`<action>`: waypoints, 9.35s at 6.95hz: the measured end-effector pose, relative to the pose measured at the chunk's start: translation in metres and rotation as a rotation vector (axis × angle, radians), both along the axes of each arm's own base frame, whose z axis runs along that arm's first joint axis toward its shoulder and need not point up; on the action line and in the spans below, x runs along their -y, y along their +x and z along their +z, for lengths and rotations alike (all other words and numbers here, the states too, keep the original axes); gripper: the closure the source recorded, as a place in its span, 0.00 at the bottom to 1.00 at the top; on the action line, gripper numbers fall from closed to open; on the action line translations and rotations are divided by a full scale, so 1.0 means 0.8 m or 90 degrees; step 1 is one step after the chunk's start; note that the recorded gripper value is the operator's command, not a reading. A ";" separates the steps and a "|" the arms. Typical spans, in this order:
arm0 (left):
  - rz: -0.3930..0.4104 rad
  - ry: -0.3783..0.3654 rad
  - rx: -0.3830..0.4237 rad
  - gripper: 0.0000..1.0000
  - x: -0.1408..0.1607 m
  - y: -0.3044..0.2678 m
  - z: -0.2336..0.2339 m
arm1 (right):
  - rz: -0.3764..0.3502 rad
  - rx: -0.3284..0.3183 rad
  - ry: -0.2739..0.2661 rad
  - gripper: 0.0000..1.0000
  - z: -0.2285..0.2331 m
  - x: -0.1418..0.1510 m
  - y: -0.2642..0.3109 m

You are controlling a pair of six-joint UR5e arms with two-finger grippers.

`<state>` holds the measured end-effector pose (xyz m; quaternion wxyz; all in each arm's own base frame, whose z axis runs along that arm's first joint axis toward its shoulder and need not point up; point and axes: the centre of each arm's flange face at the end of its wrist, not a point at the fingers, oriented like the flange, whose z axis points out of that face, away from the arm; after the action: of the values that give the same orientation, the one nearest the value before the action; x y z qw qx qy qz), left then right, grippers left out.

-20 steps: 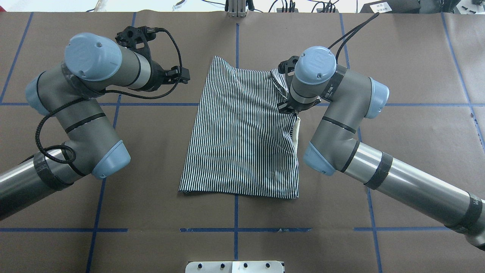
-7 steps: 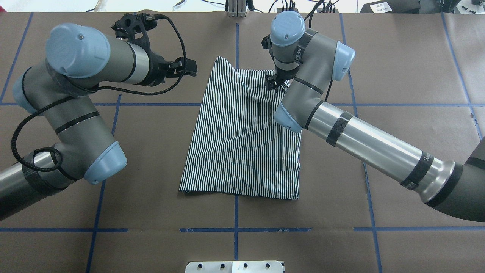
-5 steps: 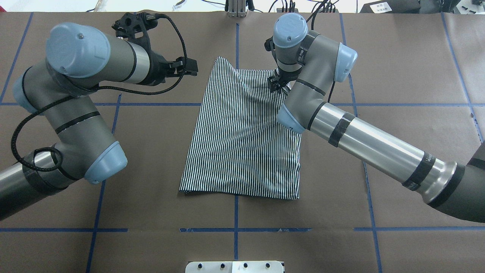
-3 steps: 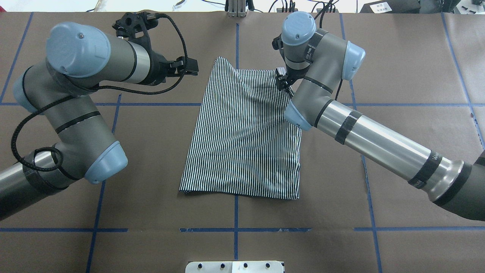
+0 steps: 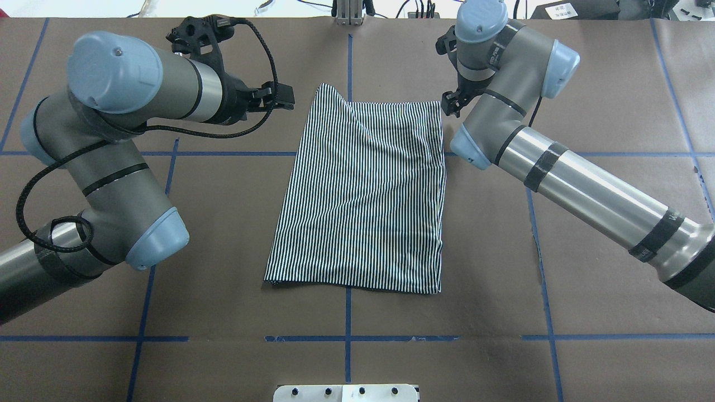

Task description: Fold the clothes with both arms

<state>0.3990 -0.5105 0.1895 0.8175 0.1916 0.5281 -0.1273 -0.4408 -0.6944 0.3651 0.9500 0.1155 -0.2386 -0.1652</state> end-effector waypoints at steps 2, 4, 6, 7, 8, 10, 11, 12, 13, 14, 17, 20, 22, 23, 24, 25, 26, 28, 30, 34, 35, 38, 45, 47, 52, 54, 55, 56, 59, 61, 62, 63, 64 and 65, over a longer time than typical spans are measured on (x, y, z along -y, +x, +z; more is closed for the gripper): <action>0.014 -0.031 -0.009 0.00 -0.005 0.002 0.010 | -0.013 0.061 -0.014 0.00 -0.036 -0.003 0.029; 0.035 -0.173 -0.048 0.02 -0.038 0.000 0.053 | 0.006 0.134 -0.078 0.00 -0.072 -0.056 0.056; 0.007 -0.281 -0.049 0.06 -0.114 0.023 0.098 | 0.061 0.214 -0.158 0.00 -0.093 -0.144 0.077; -0.018 -0.322 -0.024 0.06 -0.158 0.064 0.108 | 0.096 0.236 -0.196 0.00 -0.108 -0.174 0.072; -0.034 -0.348 0.013 0.06 -0.197 0.107 0.105 | 0.119 0.248 -0.222 0.00 -0.120 -0.192 0.064; -0.054 -0.369 0.079 0.06 -0.229 0.175 0.093 | 0.135 0.250 -0.231 0.00 -0.129 -0.207 0.049; -0.060 -0.375 0.098 0.09 -0.229 0.193 0.100 | 0.138 0.248 -0.229 0.00 -0.130 -0.209 0.046; -0.064 -0.379 0.110 0.10 -0.228 0.202 0.107 | 0.138 0.248 -0.227 0.00 -0.131 -0.210 0.044; -0.065 -0.380 0.115 0.11 -0.228 0.206 0.111 | 0.138 0.248 -0.227 0.00 -0.131 -0.210 0.044; -0.064 -0.379 0.116 0.11 -0.227 0.205 0.111 | 0.138 0.248 -0.227 0.00 -0.132 -0.210 0.044; -0.059 -0.374 0.113 0.11 -0.231 0.201 0.107 | 0.137 0.248 -0.226 0.00 -0.132 -0.210 0.043; -0.057 -0.376 0.115 0.15 -0.233 0.200 0.109 | 0.138 0.247 -0.226 0.00 -0.131 -0.209 0.043; -0.057 -0.379 0.115 0.31 -0.236 0.201 0.110 | 0.138 0.246 -0.227 0.00 -0.130 -0.209 0.043; -0.057 -0.381 0.116 0.48 -0.239 0.202 0.111 | 0.138 0.246 -0.227 0.00 -0.130 -0.209 0.043; -0.055 -0.381 0.118 0.58 -0.242 0.205 0.112 | 0.139 0.245 -0.227 0.00 -0.129 -0.209 0.042; -0.052 -0.381 0.121 0.70 -0.247 0.207 0.114 | 0.139 0.245 -0.227 0.00 -0.129 -0.209 0.042; -0.050 -0.382 0.124 0.81 -0.250 0.208 0.117 | 0.138 0.245 -0.227 0.00 -0.129 -0.209 0.042; -0.046 -0.381 0.126 1.00 -0.256 0.210 0.118 | 0.138 0.245 -0.226 0.00 -0.129 -0.208 0.043; -0.042 -0.378 0.126 1.00 -0.258 0.211 0.117 | 0.139 0.245 -0.226 0.00 -0.129 -0.208 0.043; -0.004 -0.336 0.096 1.00 -0.266 0.176 0.080 | 0.159 0.253 -0.247 0.00 -0.130 -0.219 0.038; 0.004 -0.326 0.097 1.00 -0.268 0.172 0.080 | 0.191 0.270 -0.279 0.00 -0.133 -0.241 0.019; 0.015 -0.310 0.101 1.00 -0.268 0.169 0.079 | 0.406 0.341 -0.417 0.00 -0.147 -0.381 -0.081; 0.027 -0.295 0.099 1.00 -0.269 0.170 0.072 | 0.613 0.222 -0.493 0.00 -0.125 -0.492 -0.165; 0.026 -0.296 0.098 1.00 -0.269 0.169 0.071 | 0.614 0.219 -0.487 0.00 -0.123 -0.489 -0.169; 0.027 -0.295 0.096 1.00 -0.269 0.170 0.071 | 0.629 0.198 -0.470 0.22 -0.098 -0.482 -0.179; 0.026 -0.295 0.096 1.00 -0.268 0.169 0.070 | 0.630 0.197 -0.472 0.92 -0.099 -0.483 -0.178; 0.026 -0.295 0.096 1.00 -0.267 0.169 0.070 | 0.630 0.198 -0.473 1.00 -0.101 -0.483 -0.178; 0.026 -0.295 0.096 1.00 -0.267 0.169 0.070 | 0.629 0.198 -0.474 1.00 -0.102 -0.483 -0.179; 0.026 -0.294 0.096 1.00 -0.267 0.169 0.070 | 0.625 0.202 -0.477 1.00 -0.107 -0.484 -0.180; 0.025 -0.294 0.098 1.00 -0.267 0.170 0.071 | 0.624 0.207 -0.476 1.00 -0.113 -0.484 -0.180; 0.025 -0.293 0.098 1.00 -0.267 0.170 0.071 | 0.623 0.209 -0.475 1.00 -0.116 -0.483 -0.181; 0.026 -0.293 0.098 1.00 -0.268 0.171 0.071 | 0.624 0.211 -0.473 1.00 -0.116 -0.482 -0.181; 0.026 -0.293 0.097 1.00 -0.267 0.171 0.071 | 0.625 0.213 -0.471 1.00 -0.118 -0.482 -0.180; 0.026 -0.293 0.096 1.00 -0.267 0.171 0.069 | 0.626 0.218 -0.467 1.00 -0.120 -0.481 -0.178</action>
<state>0.5356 -0.2965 0.2446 0.8789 -0.0012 0.4267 -0.2130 -0.5835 -0.3097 0.2693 0.8408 -0.0967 -0.3475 0.4037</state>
